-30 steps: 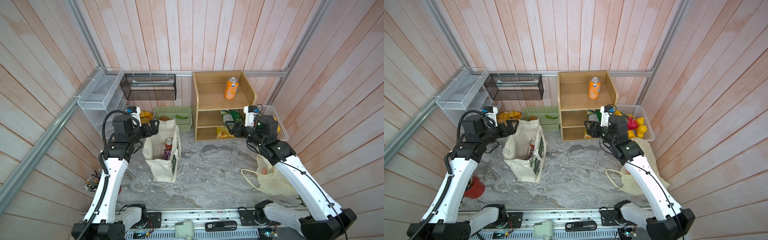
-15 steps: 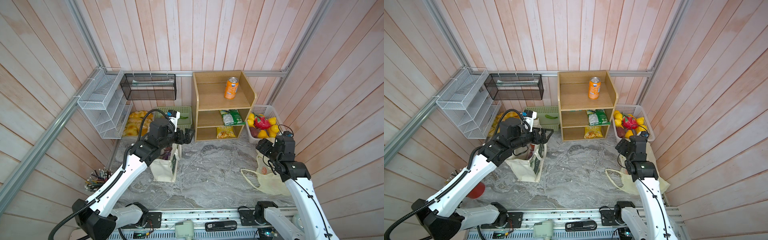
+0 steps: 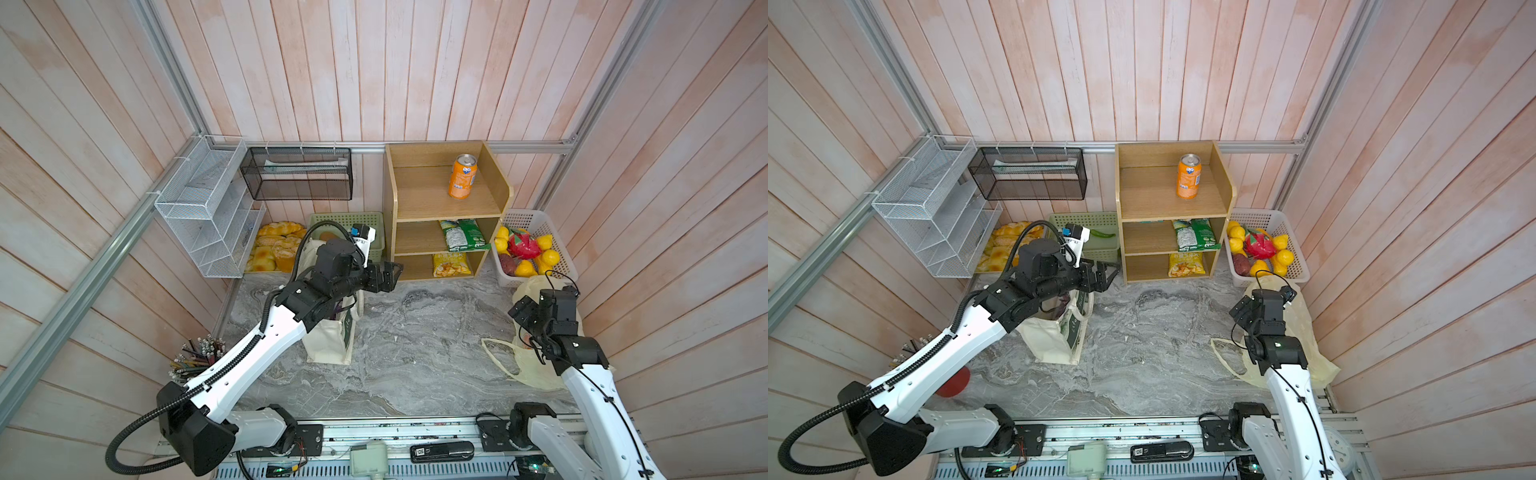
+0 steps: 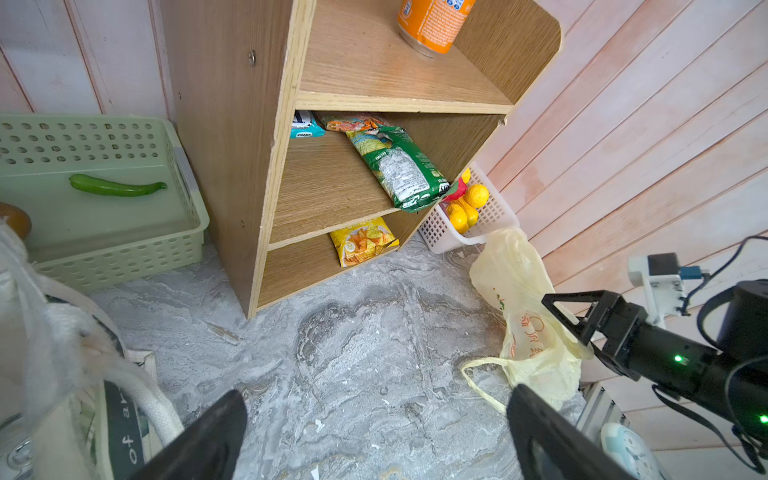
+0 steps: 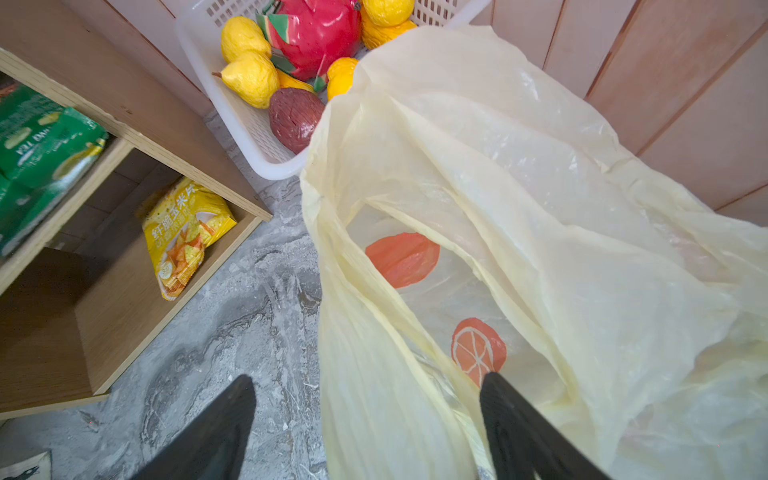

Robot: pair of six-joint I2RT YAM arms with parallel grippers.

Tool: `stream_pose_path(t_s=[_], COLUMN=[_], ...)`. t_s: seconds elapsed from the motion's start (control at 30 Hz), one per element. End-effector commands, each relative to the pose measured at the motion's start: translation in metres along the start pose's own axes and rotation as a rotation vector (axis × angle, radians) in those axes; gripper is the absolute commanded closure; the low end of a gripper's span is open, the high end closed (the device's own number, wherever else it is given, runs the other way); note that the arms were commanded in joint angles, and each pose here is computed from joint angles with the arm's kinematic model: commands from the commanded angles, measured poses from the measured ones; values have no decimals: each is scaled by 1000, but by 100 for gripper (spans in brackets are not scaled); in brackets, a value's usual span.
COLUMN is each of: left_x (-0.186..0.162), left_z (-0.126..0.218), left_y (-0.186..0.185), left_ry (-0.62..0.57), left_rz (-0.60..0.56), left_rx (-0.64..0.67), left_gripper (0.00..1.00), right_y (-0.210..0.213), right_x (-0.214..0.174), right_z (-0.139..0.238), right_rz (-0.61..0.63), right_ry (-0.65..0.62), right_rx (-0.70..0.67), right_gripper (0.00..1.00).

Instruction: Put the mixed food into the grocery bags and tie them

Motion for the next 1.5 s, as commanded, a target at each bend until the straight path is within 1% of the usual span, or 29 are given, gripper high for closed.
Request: stream_pose_path(t_s=[0.0,0.07,0.1,0.13,0.2,0.27,0.3,0.47,0.53,0.7,0.83,1.0,1.13,1.2,1.47], left_x=[1,0,0,-1,-2,-4,-5,-16,-22,-43,-61,-88,-101,-104,-101], left_z=[-6,-8,-8,-9,-9,-10,-10,-13,-14,-18,-16,-16,-22,-27,-49], left_y=[0,0,0,1,1,2,2,5,6,12,15,16,12,9,-2], left_ry=[-8,-1,2,5,6,8,9,26,37,95,121,133,124,125,149], left_rz=[4,3,3,2,0,-3,-6,-7,-8,0,6,27,38,25,-103], left_rx=[2,2,2,5,9,11,10,12,10,22,16,-38,-101,-128,-204], left_gripper=[0,0,0,0,0,0,0,0,0,0,0,0,0,0,4], right_y=[-2,3,7,12,24,35,40,65,79,127,160,196,213,218,220], right_x=[-4,-7,-8,-9,-10,-10,-10,-18,-26,-50,-61,-65,-67,-68,-69], right_z=[-4,-7,-8,-7,-5,-1,1,6,12,37,52,61,62,62,69], right_rz=[-16,2,12,20,35,42,45,70,82,118,103,79,78,78,84], right_ry=[7,28,39,51,71,89,103,212,236,294,333,361,377,385,403], right_rx=[5,52,86,124,217,298,334,469,517,649,752,849,887,902,942], right_gripper=[16,24,33,43,72,93,100,100,100,100,100,100,100,100,100])
Point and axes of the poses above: each gripper's point midway between its finger pads, its own z axis back along the fingers, its own y axis along the line the jaws close on, x = y × z, the point moved 6 cm from there along z, back along the fingers, and after that the axes turned 7 degrees about -z, right-handed, at the moved point
